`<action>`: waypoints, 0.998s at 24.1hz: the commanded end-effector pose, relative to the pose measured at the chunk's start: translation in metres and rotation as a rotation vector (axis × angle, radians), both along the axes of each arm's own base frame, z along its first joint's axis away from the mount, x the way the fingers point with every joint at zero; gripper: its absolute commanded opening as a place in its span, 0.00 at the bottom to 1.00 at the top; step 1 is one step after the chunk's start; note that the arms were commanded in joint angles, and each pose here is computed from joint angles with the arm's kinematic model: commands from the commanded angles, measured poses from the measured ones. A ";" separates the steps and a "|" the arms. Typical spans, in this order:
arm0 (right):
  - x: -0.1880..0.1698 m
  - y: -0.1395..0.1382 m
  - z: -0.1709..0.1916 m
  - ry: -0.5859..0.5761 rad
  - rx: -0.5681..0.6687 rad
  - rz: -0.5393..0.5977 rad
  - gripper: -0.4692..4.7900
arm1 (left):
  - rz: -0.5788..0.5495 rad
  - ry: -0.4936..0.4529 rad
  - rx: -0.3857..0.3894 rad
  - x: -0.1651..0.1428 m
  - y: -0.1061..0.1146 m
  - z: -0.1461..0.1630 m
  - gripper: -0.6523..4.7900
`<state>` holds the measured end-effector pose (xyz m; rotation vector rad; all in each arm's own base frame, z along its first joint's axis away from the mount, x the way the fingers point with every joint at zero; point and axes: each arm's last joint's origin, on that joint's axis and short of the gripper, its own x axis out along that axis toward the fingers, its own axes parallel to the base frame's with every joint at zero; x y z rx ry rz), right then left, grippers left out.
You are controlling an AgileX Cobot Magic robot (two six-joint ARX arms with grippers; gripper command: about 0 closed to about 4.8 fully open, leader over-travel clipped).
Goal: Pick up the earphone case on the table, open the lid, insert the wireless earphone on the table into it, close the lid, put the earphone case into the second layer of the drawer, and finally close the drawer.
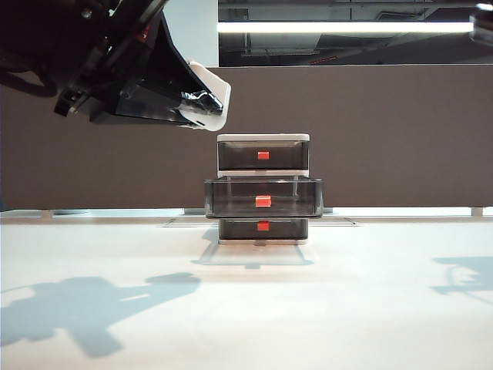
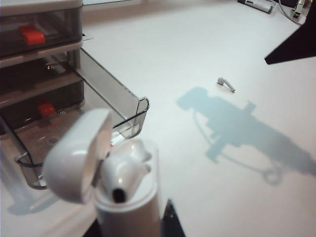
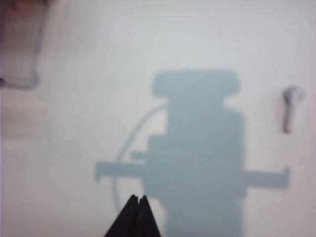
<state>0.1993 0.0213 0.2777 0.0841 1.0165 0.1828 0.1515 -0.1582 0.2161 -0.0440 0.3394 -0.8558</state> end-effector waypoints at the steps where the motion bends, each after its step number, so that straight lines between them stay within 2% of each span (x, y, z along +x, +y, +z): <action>1: 0.001 -0.009 -0.004 0.047 -0.039 0.019 0.08 | -0.006 -0.009 -0.014 0.000 0.000 0.003 0.14; 2: 0.002 -0.011 -0.006 0.054 -0.047 0.022 0.09 | -0.006 -0.009 -0.014 0.000 0.000 0.003 0.14; 6: 0.009 -0.015 -0.011 0.083 -0.118 0.033 0.33 | -0.006 -0.008 -0.014 0.000 0.000 0.003 0.14; 7: 0.011 -0.016 -0.012 0.090 -0.140 0.025 0.36 | -0.006 -0.008 -0.014 0.000 0.000 0.003 0.14; 12: 0.030 -0.019 -0.016 0.152 -0.245 0.005 0.39 | -0.006 -0.008 -0.014 0.000 0.000 0.003 0.14; 13: 0.034 -0.021 -0.016 0.168 -0.252 0.012 0.42 | -0.006 -0.008 -0.014 0.000 0.000 0.003 0.14; 14: 0.043 -0.024 -0.018 0.205 -0.259 0.022 0.58 | -0.006 -0.008 -0.014 0.000 0.000 0.003 0.14; 15: 0.052 -0.025 -0.021 0.232 -0.264 0.029 0.61 | -0.006 -0.008 -0.014 0.000 0.000 0.003 0.14; 24: 0.085 -0.051 -0.029 0.285 -0.257 -0.017 0.60 | -0.006 -0.008 -0.013 0.000 0.000 0.003 0.14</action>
